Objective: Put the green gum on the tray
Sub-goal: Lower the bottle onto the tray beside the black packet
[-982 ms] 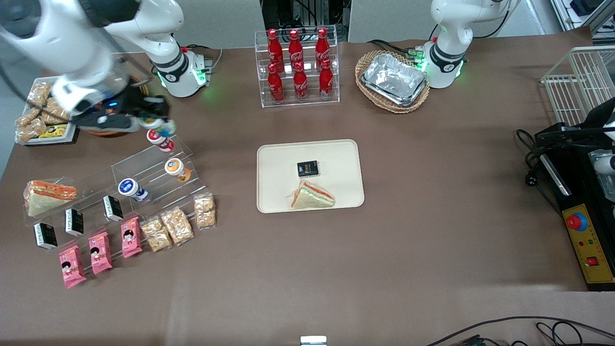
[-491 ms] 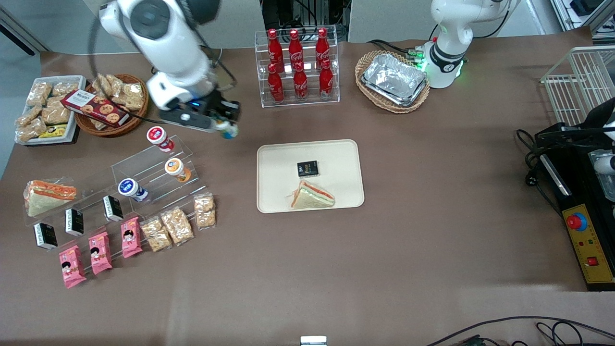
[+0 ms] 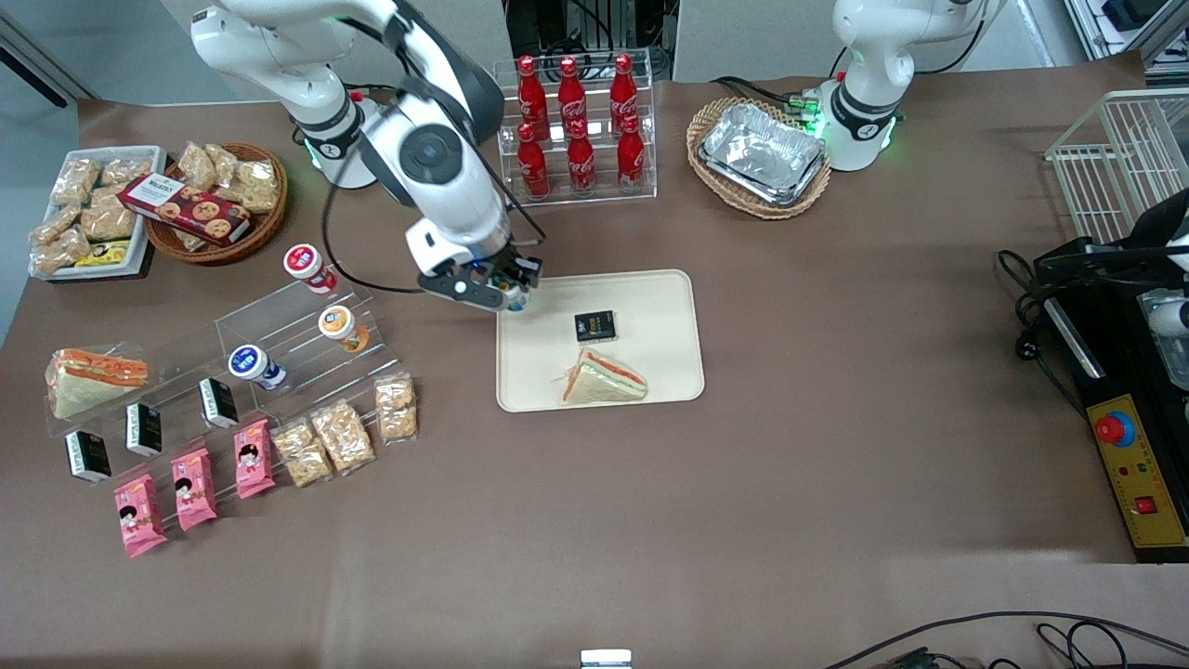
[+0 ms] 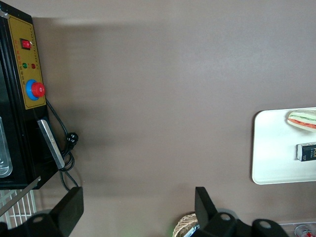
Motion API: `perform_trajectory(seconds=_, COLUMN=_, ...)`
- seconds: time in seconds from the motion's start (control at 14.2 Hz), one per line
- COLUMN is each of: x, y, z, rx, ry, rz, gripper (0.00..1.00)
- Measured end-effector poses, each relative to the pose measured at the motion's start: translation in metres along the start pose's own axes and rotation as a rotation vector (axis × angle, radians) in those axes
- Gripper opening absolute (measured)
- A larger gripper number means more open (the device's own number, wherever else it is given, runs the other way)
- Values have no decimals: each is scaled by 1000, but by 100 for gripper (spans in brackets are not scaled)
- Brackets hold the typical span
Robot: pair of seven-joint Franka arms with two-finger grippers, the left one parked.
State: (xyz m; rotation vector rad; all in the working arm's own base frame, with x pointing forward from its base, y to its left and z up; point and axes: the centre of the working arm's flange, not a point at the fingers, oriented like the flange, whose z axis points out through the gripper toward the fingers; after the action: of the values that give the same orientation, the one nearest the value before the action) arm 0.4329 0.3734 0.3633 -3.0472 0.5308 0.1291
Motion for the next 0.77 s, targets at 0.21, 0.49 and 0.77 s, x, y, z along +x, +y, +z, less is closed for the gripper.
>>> perform_trajectory(seconds=0.21, x=2, y=-3, z=43, rx=23, ry=-11, rz=-7, gripper=59)
perform_trajectory(seconds=0.49, x=1, y=5, z=90, rx=18, ry=-3, rz=-25, gripper=59)
perform_trajectory(seconds=0.77, x=0, y=4, z=123, rx=-22, ry=69, rz=1, gripper=59)
